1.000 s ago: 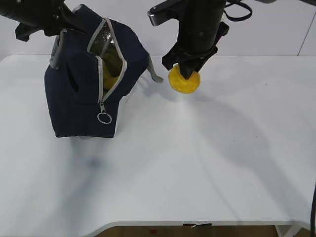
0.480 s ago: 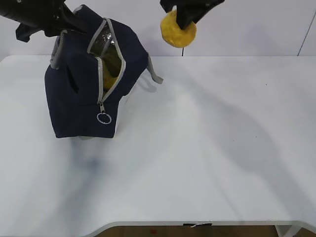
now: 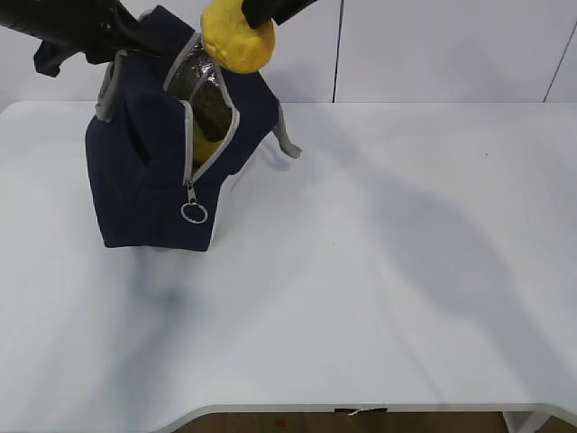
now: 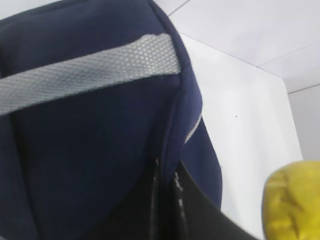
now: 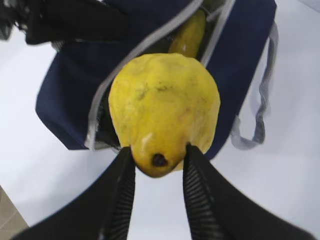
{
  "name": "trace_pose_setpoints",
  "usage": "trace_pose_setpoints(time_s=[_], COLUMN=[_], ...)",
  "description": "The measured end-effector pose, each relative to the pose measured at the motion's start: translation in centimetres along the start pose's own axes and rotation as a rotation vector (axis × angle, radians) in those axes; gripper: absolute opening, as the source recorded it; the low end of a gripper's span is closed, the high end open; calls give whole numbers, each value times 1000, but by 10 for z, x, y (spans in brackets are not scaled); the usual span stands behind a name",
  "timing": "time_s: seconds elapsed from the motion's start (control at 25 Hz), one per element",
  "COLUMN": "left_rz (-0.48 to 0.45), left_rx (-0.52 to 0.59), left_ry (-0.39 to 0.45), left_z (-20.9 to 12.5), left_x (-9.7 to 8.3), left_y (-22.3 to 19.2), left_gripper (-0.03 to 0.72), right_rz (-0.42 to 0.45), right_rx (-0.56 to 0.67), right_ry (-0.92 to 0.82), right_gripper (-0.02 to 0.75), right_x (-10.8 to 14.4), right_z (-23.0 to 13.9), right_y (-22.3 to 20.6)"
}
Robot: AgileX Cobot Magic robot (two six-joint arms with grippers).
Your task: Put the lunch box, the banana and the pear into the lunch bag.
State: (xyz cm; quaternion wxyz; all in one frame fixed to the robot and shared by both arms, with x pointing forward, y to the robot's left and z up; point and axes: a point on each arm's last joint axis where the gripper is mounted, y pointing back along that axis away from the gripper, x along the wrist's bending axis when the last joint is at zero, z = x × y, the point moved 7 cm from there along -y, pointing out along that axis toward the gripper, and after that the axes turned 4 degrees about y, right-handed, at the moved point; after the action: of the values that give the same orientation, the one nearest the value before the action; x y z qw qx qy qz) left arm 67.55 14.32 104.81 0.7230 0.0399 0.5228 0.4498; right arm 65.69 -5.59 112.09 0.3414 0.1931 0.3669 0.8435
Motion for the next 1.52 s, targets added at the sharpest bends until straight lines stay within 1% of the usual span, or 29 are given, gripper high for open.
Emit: trace_pose_setpoints(time_s=[0.16,0.4,0.68,0.84,0.92,1.04,1.12,1.24,1.28,1.44,1.52], left_rz=[-11,-13,-15,-17,-16,-18,-18,-18,-18,-18,-18], left_rx=[-2,-2,3,5,5,5,5,5,5,5,5], left_ry=[7,7,7,9,9,11,11,11,11,11,6], left_z=[0,0,0,-1,-1,-1,-1,-1,-1,-1,-1], left_x=[-2,-2,-2,-3,-3,-3,-3,-3,-3,-3,-3], left_y=[0,0,0,0,0,0,0,0,0,0,0], left_gripper=[-4,-4,-4,-4,-4,-4,-4,-4,-4,-4,-4], right_rz=[25,115,106,128,131,130,127,93,71,-62,-84], right_rx=[-34,-23,-42,-44,-58,-81,-85,-73,-61,14,32], right_ry=[-7,-10,0,16,32,49,57,67,61,24,-9], right_gripper=[256,256,256,268,321,485,548,568,568,567,567], right_x=[2,8,-5,-7,-7,-7,-8,-12,-15,-35,-39], right_z=[5,2,-1,-5,-4,0,1,3,3,-5,-8], right_y=[-6,-38,-82,-105,-108,-108,-106,-100,-98,-90,-90])
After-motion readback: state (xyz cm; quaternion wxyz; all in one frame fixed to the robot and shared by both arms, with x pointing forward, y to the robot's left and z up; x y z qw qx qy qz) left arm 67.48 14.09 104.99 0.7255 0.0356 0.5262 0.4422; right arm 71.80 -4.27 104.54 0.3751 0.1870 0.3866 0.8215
